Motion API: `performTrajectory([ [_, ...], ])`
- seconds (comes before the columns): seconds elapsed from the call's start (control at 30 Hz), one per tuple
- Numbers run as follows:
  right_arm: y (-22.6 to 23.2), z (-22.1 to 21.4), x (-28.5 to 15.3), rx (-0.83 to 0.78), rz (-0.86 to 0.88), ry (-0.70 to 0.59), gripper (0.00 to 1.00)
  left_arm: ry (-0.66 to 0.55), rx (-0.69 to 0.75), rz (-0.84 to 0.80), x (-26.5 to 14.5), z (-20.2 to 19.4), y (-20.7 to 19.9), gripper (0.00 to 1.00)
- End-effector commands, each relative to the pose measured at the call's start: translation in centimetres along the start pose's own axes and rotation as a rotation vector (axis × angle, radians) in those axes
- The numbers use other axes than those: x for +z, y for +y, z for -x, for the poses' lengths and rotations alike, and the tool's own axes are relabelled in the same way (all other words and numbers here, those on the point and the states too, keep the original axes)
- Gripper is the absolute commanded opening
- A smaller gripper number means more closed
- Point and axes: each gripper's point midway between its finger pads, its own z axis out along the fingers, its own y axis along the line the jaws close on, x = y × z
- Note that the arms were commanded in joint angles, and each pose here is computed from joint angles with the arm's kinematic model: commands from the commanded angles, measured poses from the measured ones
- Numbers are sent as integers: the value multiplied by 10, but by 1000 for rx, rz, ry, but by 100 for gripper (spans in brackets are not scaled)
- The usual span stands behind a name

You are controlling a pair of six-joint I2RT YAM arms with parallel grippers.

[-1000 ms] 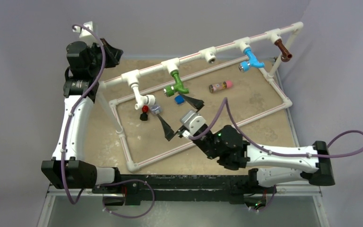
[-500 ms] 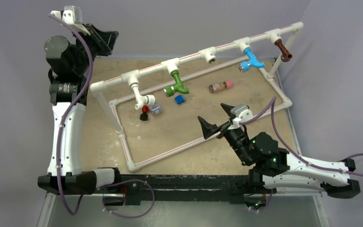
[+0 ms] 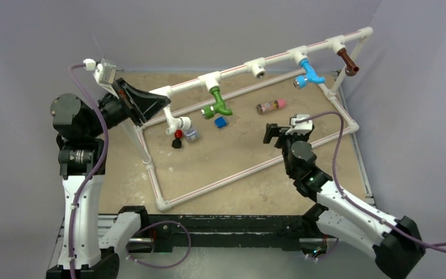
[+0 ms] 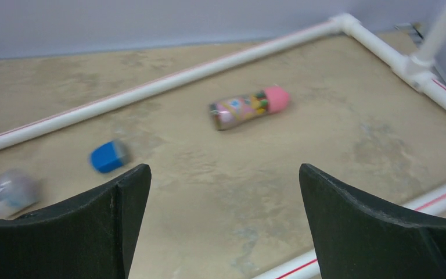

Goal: Install the water faucets

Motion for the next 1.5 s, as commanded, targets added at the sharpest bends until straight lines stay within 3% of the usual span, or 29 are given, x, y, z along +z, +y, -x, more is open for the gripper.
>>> performTrajectory([
  [0.0,-46,-2,31,160,-104,-155,99,130,-112,-75,-12,-47,-10,11],
  [0.17,-115,-34,54,100,-272,-174,99,164,-60,-48,-20,-68,-20,12],
  [0.27,-134,-41,56,121,-279,-231,99,179,-41,-72,-21,-72,-30,12],
  [0.4,-137,-27,61,110,-261,-310,99,201,-41,-109,-20,-80,-37,12],
  [0.57,-142,-44,76,79,-267,-292,99,219,-46,-142,-17,-88,-39,12],
  [0.63,-152,-38,74,59,-302,-361,99,227,-44,-148,-15,-91,-39,12],
  [0.7,-145,-54,86,83,-265,-257,99,232,-35,-154,-13,-91,-40,13],
  [0.77,-154,-45,80,67,-306,-315,99,235,-32,-160,-12,-90,-42,13],
  [1.0,-159,-42,76,79,-338,-327,99,255,-31,-193,-10,-90,-53,14],
  [1.47,-156,-45,79,68,-320,-316,99,348,-56,-500,-11,-87,-105,16],
])
